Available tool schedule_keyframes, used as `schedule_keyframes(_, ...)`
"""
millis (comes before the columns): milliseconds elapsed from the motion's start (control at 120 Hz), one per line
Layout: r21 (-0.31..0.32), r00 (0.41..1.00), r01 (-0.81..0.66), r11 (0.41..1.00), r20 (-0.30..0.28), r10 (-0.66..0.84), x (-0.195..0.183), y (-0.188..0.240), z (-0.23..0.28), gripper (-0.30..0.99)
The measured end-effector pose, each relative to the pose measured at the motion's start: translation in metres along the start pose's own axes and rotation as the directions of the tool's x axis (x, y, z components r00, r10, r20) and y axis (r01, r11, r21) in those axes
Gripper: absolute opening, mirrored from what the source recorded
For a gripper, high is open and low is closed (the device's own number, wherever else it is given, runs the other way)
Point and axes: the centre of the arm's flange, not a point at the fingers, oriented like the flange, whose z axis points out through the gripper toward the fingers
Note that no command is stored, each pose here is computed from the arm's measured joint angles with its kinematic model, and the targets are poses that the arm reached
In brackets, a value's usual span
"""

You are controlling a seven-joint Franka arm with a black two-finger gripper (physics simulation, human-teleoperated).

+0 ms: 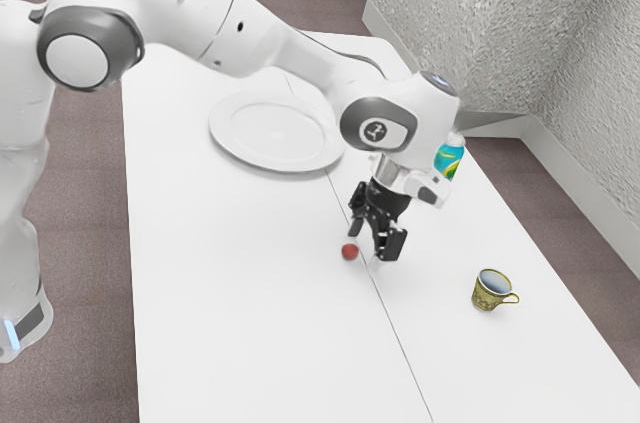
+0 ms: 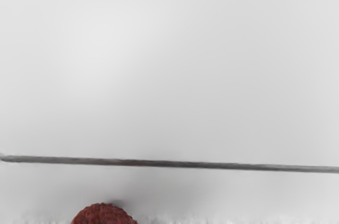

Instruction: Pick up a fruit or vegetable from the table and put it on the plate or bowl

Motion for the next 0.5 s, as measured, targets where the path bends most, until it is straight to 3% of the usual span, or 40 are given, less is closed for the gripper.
schedule_keyframes(358,0.002,1.0,0.016,1.0,0.02,-0.016,-0.005,-0.008,0.017,0.68)
schedule_keyframes(500,-0.002,1.0,0.017,1.0,0.018,-0.017,-0.005,-0.008,0.019,0.45)
